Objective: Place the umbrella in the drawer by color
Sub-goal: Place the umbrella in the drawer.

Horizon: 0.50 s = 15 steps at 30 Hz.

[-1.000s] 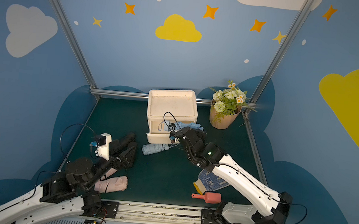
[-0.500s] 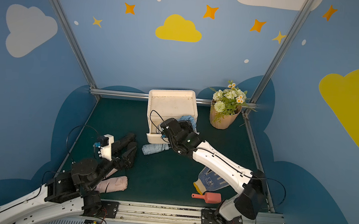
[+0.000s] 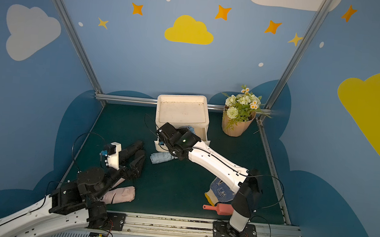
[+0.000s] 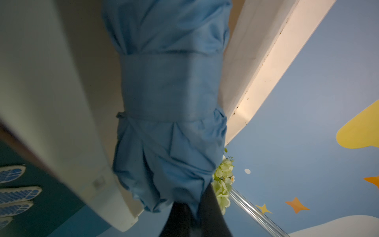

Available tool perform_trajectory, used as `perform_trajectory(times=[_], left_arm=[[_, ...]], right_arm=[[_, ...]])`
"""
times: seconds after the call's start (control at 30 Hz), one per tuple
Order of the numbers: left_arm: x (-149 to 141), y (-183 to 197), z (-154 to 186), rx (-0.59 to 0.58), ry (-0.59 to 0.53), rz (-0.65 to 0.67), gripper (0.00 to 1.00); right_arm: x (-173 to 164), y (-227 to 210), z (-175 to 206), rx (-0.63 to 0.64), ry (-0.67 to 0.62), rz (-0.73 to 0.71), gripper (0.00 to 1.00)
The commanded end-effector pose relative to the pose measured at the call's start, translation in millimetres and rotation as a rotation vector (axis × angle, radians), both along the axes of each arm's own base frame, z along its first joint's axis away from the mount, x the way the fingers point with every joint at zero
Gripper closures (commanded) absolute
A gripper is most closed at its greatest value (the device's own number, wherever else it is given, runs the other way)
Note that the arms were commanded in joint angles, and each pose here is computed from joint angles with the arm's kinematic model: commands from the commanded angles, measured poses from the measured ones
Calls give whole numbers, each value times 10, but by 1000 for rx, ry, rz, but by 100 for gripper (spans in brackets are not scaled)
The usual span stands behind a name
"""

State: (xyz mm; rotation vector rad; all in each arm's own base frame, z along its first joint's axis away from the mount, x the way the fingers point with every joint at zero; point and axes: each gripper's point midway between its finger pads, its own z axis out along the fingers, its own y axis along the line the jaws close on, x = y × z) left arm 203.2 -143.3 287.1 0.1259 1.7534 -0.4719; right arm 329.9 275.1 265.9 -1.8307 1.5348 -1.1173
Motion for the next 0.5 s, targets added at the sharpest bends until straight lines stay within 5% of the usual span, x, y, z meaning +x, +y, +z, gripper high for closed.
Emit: perform_trajectory(times=[0.0, 0.2, 0.47], left_arm=[[22, -26, -4, -17, 0, 1, 0], [50, -60, -21, -15, 12, 3, 0], [93, -135, -129, 25, 64, -1, 0]], right_arm=[[49, -38, -17, 132, 20, -91, 80], [187, -232, 127, 202, -33, -188, 46], [54, -328, 474, 415, -57, -269, 37]])
